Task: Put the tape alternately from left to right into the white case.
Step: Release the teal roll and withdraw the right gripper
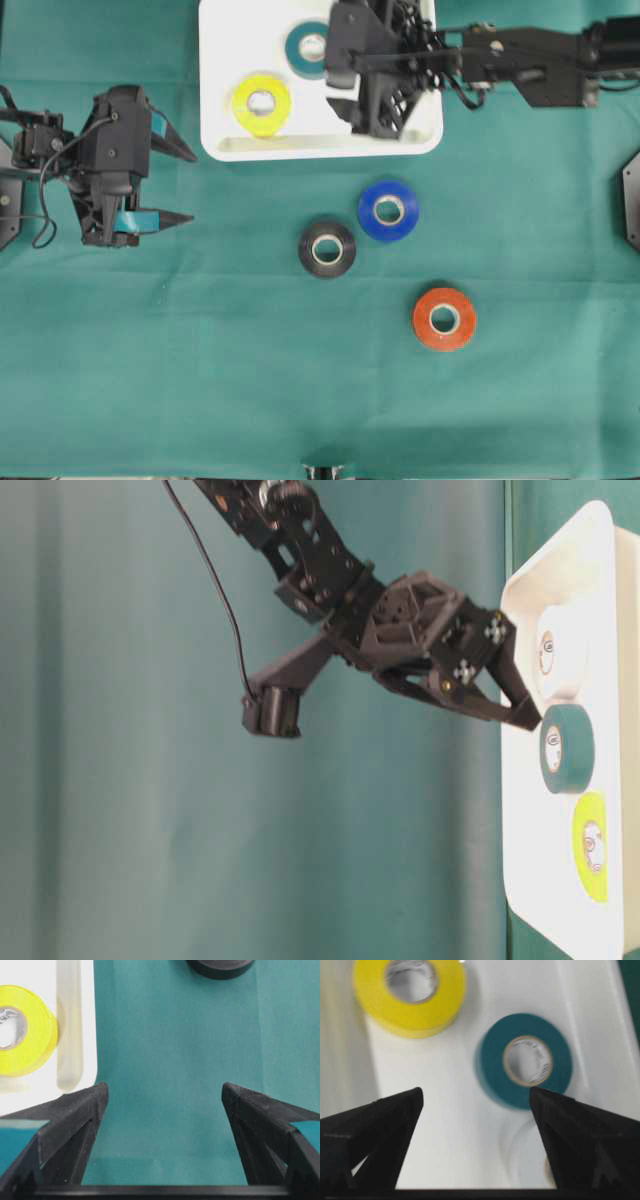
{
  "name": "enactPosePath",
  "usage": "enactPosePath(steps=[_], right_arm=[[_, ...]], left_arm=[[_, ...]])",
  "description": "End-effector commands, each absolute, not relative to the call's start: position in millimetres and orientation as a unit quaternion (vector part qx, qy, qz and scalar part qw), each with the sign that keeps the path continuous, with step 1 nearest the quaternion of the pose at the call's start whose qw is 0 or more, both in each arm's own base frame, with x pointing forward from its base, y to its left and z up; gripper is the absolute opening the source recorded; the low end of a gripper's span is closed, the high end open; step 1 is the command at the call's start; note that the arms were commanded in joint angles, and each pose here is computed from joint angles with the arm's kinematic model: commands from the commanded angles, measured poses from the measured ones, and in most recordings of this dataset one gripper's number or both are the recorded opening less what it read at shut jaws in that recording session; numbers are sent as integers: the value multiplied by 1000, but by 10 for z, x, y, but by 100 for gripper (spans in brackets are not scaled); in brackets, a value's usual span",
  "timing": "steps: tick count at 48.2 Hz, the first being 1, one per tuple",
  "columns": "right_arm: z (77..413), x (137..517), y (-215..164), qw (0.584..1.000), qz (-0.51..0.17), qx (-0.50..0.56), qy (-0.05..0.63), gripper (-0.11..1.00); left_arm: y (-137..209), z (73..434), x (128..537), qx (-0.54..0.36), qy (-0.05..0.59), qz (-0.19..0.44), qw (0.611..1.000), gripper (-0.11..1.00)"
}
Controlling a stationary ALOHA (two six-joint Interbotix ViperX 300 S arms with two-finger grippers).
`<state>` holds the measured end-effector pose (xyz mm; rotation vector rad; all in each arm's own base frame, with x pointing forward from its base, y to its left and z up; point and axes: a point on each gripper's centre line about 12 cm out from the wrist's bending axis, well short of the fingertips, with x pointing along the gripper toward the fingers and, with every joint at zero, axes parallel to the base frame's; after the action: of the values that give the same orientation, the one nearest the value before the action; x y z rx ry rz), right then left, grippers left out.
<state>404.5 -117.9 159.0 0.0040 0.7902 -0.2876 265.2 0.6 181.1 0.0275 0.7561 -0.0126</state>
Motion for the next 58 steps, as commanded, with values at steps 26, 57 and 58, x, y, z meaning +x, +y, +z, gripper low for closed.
enactPosePath(steps=[26, 57, 58], right_arm=[[1874, 3714, -554, 948, -60, -16, 313, 79], [1817, 3131, -377, 962, -30, -5, 271, 79], [1817, 3122, -376, 962, -30, -5, 271, 79]], left_arm=[[-2, 1894, 2696, 13, 354, -7, 935, 98], [2, 1894, 2696, 12, 354, -6, 935, 98], [2, 1888, 2693, 12, 355, -6, 935, 98]])
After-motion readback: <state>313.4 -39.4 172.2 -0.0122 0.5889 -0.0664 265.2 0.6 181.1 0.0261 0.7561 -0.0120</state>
